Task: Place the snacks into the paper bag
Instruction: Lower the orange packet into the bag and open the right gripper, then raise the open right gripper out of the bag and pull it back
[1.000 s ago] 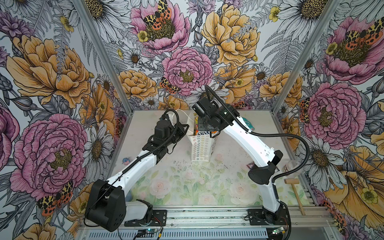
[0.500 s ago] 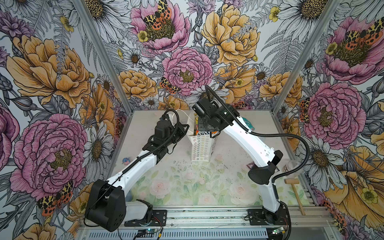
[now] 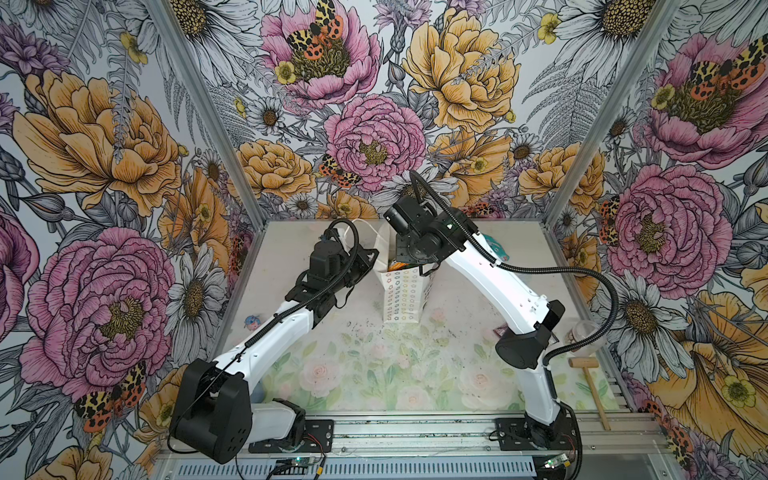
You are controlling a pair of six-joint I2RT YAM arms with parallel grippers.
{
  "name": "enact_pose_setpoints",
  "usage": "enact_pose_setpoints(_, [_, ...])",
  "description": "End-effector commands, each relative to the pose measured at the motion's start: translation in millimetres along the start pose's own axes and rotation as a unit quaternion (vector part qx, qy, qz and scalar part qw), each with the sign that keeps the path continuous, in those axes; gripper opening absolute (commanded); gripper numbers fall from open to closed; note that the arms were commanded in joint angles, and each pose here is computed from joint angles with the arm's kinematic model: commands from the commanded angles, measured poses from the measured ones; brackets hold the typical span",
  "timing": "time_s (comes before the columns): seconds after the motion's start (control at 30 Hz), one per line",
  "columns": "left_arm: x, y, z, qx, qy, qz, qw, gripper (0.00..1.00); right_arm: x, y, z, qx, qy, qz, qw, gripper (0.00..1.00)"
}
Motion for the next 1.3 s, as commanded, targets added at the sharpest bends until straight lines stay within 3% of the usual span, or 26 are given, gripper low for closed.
enact_pose_setpoints(0.0, [-2, -12, 6, 0.001, -0.014, -0.023, 1.000, 0.00, -9, 5, 7, 0.002, -0.016, 0.017, 1.000, 0.35])
enact_pose_setpoints(0.2, [-2, -13, 7, 0.001, -0.013, -0.024, 1.000, 0.00, -20, 4, 12, -0.006, -0.026, 0.029, 0.999, 0.36])
enact_pose_setpoints(0.57, [-2, -9, 7, 0.000, -0.014, -0.019, 1.000, 0.00, -59, 11, 17, -0.073, -0.017, 0.116, 0.990, 0.57])
enact_pose_setpoints(0.83, [-3, -7, 7, -0.001, -0.013, -0.017, 1.000, 0.00, -92, -4, 16, -0.121, -0.029, 0.139, 0.982, 0.61])
enact_pose_setpoints(1.07, [-2, -4, 8, -0.003, -0.015, -0.012, 1.000, 0.00, -117, -40, 10, -0.136, -0.040, 0.114, 0.983, 0.67])
enact_pose_setpoints(1.27, [-1, -5, 8, -0.003, -0.012, -0.015, 1.000, 0.00, -131, -87, 4, -0.096, -0.058, 0.056, 0.992, 0.74])
Point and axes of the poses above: each gripper's point midway between its finger pads, its own x axis out along the fingers, its own y axis along the line the jaws close on, z = x × y, the point moved 3 cm from there along -x, back along the fingers, and after that the axes turned 12 degrees about x, right-handed, at the moved point
